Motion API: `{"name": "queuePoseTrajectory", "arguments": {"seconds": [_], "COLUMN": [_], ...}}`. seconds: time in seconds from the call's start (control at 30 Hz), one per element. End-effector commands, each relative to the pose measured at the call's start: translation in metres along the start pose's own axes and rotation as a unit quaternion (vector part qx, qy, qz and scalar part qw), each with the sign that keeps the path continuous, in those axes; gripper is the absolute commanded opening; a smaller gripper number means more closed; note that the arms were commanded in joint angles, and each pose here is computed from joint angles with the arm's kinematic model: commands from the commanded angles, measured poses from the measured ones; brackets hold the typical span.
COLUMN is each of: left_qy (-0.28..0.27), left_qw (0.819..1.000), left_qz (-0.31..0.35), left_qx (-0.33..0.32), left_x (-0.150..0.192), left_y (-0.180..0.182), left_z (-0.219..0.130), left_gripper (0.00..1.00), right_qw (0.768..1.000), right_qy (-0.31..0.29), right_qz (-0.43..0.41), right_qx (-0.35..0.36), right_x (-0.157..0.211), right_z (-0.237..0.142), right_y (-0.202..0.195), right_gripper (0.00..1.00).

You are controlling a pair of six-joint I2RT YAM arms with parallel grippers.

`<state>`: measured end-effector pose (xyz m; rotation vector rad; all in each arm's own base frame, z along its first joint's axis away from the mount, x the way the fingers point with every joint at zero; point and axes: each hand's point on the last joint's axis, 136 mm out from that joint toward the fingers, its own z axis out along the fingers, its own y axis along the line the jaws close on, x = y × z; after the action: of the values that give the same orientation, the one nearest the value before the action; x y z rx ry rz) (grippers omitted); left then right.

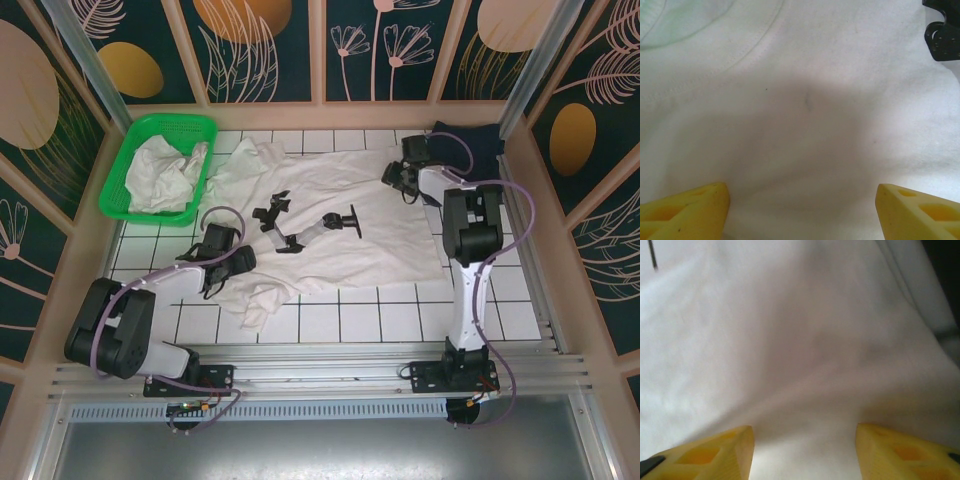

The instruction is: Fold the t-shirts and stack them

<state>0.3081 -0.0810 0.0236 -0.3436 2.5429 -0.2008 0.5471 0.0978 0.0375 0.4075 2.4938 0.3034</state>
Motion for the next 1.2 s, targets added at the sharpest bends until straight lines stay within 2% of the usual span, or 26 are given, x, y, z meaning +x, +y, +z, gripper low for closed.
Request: {"name": "queuePoseTrajectory", "arguments": {"seconds": [0.0,0.13,0.23,0.4,0.5,0.6,0.67,0.77,0.97,1.07,1.17], "left_qy": [-0.012,-0.038,-0.044,-0.040,-0.038,-0.040,-0.045,-0.020,-0.017,-0.019,-0.023], "left_qw": [1.000,0.997,0.996,0.996,0.996,0.998,0.998,0.998,0.995,0.993,0.991], "left_qz": [0.014,0.031,0.040,0.037,0.036,0.033,0.027,0.028,0.043,0.051,0.045], "left_qx": [0.022,0.055,0.065,0.073,0.071,0.048,0.036,0.056,0.087,0.108,0.121], "left_x": [-0.021,-0.051,-0.073,-0.110,-0.134,-0.162,-0.174,-0.172,-0.182,-0.197,-0.212], "left_y": [-0.014,-0.039,-0.056,-0.087,-0.101,-0.107,-0.110,-0.124,-0.144,-0.160,-0.171], "left_z": [-0.014,-0.022,-0.011,0.040,0.071,0.100,0.118,0.144,0.171,0.173,0.159], "left_gripper": [0.77,0.78,0.79,0.81,0.81,0.80,0.79,0.77,0.77,0.75,0.78], "right_qw": [0.998,0.997,0.998,0.999,1.000,0.999,0.999,0.999,0.998,0.999,0.995], "right_qy": [-0.035,-0.040,-0.020,0.021,0.030,0.031,0.037,0.032,0.031,0.004,-0.036], "right_qz": [-0.039,-0.052,-0.043,-0.012,0.004,0.026,0.028,0.041,0.052,0.042,0.008], "right_qx": [-0.023,-0.051,-0.045,-0.021,-0.008,0.015,0.002,0.001,0.032,-0.001,-0.088], "right_x": [0.009,0.067,0.120,0.187,0.208,0.222,0.223,0.223,0.238,0.234,0.219], "right_z": [-0.063,-0.096,-0.103,-0.114,-0.125,-0.132,-0.138,-0.148,-0.162,-0.180,-0.207], "right_y": [0.022,0.029,0.012,-0.032,-0.052,-0.071,-0.065,-0.066,-0.082,-0.068,-0.028], "right_gripper": [0.63,0.67,0.67,0.65,0.64,0.64,0.64,0.64,0.64,0.64,0.67]}}
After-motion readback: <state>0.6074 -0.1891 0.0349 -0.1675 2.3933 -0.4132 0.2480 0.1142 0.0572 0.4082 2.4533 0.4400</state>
